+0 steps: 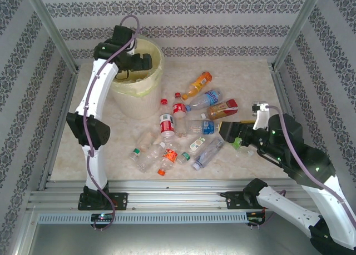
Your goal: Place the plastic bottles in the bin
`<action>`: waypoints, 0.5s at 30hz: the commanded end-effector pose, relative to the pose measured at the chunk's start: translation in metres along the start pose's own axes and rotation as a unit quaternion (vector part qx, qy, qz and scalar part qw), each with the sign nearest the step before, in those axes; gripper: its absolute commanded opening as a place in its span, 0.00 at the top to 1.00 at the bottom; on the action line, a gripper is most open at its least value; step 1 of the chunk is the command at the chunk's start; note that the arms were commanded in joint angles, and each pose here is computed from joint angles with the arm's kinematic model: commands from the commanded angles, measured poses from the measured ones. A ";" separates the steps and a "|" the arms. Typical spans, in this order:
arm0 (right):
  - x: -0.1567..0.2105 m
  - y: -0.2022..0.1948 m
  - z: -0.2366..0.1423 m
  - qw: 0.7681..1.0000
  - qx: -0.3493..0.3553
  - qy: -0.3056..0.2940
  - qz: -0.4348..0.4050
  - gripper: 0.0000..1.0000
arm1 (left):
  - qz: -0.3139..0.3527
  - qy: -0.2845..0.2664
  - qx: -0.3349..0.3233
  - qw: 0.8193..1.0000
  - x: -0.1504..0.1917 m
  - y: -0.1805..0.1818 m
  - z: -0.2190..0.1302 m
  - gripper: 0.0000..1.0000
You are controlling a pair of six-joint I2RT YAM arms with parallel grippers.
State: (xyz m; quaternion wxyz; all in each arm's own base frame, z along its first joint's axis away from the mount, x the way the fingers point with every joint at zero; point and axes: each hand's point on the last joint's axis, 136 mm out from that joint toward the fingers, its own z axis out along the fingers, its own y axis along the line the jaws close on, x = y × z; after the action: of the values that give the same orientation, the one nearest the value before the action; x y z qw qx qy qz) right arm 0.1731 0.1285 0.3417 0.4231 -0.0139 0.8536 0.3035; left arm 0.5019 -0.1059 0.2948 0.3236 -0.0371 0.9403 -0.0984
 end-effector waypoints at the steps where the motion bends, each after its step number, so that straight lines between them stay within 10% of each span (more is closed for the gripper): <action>1: 0.017 -0.024 0.006 0.998 0.053 0.020 0.019 0.02 | 0.007 -0.038 0.037 0.999 -0.012 -0.012 -0.053 0.00; 15: 0.063 -0.084 0.040 0.978 0.171 0.103 0.058 0.02 | 0.069 -0.061 0.158 0.983 0.039 -0.059 -0.142 0.00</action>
State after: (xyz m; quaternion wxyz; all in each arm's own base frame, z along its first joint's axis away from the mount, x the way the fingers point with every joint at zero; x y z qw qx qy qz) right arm 0.1842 0.1059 0.2565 0.3395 0.0502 0.9172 0.2026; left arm 0.4078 -0.1310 0.3899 0.3851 0.0386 0.9012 -0.1953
